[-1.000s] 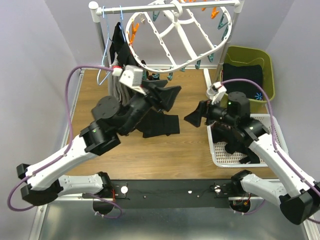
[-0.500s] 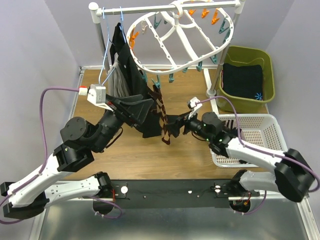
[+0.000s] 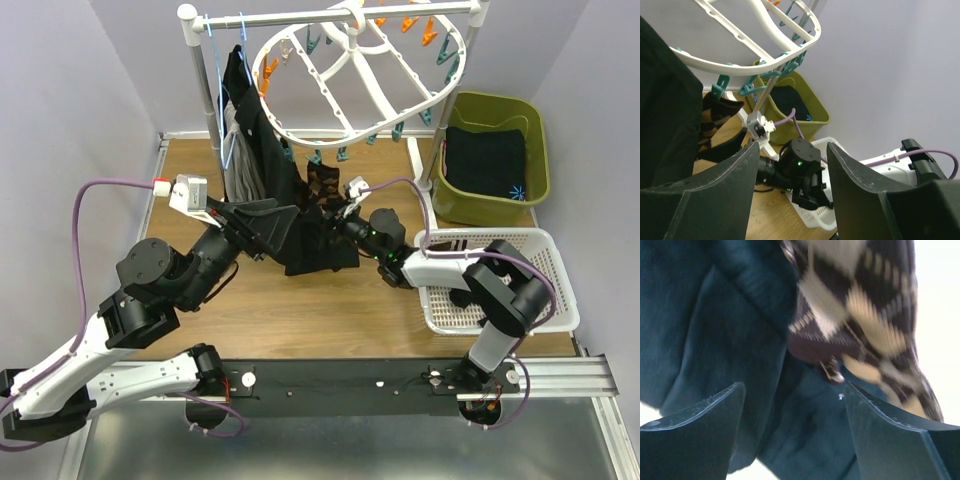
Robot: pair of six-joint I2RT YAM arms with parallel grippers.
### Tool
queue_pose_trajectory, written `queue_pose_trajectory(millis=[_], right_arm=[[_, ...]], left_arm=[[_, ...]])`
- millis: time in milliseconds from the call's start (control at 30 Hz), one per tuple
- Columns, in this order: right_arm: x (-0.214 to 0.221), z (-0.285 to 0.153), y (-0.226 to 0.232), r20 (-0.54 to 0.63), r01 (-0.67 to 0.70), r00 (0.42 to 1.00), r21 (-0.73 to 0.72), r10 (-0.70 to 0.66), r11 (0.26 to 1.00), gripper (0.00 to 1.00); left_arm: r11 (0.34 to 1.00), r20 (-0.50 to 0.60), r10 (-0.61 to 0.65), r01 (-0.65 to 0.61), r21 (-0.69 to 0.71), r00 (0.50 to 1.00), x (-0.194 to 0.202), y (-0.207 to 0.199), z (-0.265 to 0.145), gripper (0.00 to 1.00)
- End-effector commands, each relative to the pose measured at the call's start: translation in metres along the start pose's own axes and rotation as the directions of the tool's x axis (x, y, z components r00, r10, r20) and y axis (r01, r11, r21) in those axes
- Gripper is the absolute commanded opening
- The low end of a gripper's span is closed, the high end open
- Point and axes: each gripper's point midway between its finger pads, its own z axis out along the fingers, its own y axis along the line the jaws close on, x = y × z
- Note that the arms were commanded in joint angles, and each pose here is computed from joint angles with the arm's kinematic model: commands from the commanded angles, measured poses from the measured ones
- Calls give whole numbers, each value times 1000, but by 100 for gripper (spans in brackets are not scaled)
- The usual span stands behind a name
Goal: Remove the socks clipped to the hanger
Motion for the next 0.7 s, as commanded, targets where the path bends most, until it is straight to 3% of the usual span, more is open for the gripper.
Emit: queue_pose_trajectory(millis=[0,200,400,667], right_arm=[[-31,18,-4,114,46,992,35,-50,998,86],[-24,-5,-13,69,57,996,97,-64,994,86],[-3,-38,-26,18,26,999,171,-30,985,98],[5,-34,-34,-25,68,998,198,-64,978,100]], left_arm=[[999,-4,-14,14,-39,1000,-1,10,-10,64],[999,-5,-18,18,-48,1000,3,14,-13,64],[999,-17,-16,15,-29,1000,12,12,-6,64],[1000,-53,-18,18,-3,998,26,6,2,64]])
